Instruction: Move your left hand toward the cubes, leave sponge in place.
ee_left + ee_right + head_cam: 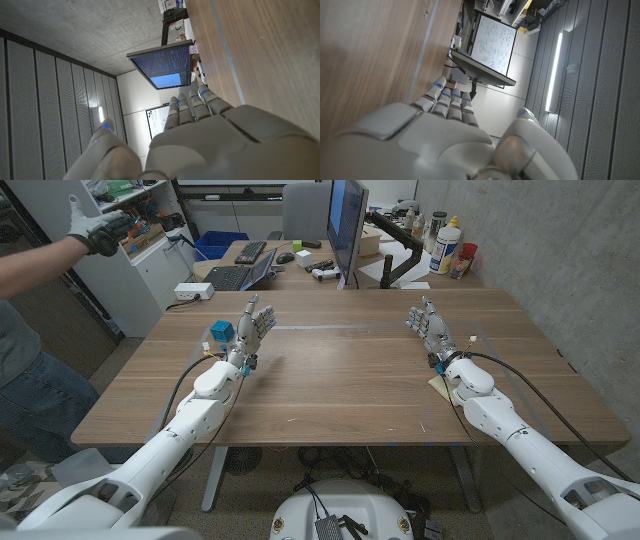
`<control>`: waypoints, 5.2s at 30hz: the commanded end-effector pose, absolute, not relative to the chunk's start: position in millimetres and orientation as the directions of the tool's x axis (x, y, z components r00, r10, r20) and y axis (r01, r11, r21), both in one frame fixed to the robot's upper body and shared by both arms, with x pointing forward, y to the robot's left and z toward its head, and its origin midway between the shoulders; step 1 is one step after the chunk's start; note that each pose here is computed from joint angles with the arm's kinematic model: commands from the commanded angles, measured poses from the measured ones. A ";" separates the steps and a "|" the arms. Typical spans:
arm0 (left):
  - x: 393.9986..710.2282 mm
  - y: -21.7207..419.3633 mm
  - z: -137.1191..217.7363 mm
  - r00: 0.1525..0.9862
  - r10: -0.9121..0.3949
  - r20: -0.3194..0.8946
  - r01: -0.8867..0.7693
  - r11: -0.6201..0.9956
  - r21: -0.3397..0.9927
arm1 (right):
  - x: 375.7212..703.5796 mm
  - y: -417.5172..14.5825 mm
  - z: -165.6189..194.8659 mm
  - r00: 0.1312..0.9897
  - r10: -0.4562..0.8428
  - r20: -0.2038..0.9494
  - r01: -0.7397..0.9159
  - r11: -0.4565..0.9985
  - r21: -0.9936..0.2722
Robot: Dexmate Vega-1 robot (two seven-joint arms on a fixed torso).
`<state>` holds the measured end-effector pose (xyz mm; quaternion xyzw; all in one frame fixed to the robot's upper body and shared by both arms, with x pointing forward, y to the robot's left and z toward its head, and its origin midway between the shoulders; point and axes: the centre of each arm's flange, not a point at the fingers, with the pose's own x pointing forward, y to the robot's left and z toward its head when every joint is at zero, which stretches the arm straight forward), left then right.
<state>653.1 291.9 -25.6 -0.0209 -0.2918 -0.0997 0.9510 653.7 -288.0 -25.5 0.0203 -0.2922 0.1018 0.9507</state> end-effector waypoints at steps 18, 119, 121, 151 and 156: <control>654.2 289.5 -22.6 0.813 -0.189 0.550 0.198 0.979 0.044 | 650.9 -288.6 -26.2 0.809 0.166 0.564 -0.192 0.981 -0.013; 577.4 385.4 17.8 0.845 -0.075 0.529 -0.202 0.871 0.447 | 649.2 -280.5 -26.1 0.808 0.164 0.566 -0.176 0.984 -0.033; 576.8 387.1 19.4 0.847 -0.073 0.527 -0.212 0.862 0.460 | 649.8 -280.0 -26.1 0.808 0.161 0.567 -0.175 0.984 -0.030; 556.7 417.1 52.8 0.881 -0.032 0.473 -0.334 0.665 0.668 | 649.3 -280.7 -25.4 0.801 0.125 0.586 -0.153 0.988 -0.001; 558.2 420.1 58.8 0.880 -0.014 0.474 -0.366 0.616 0.698 | 648.7 -281.2 -26.8 0.802 0.119 0.585 -0.149 0.989 0.003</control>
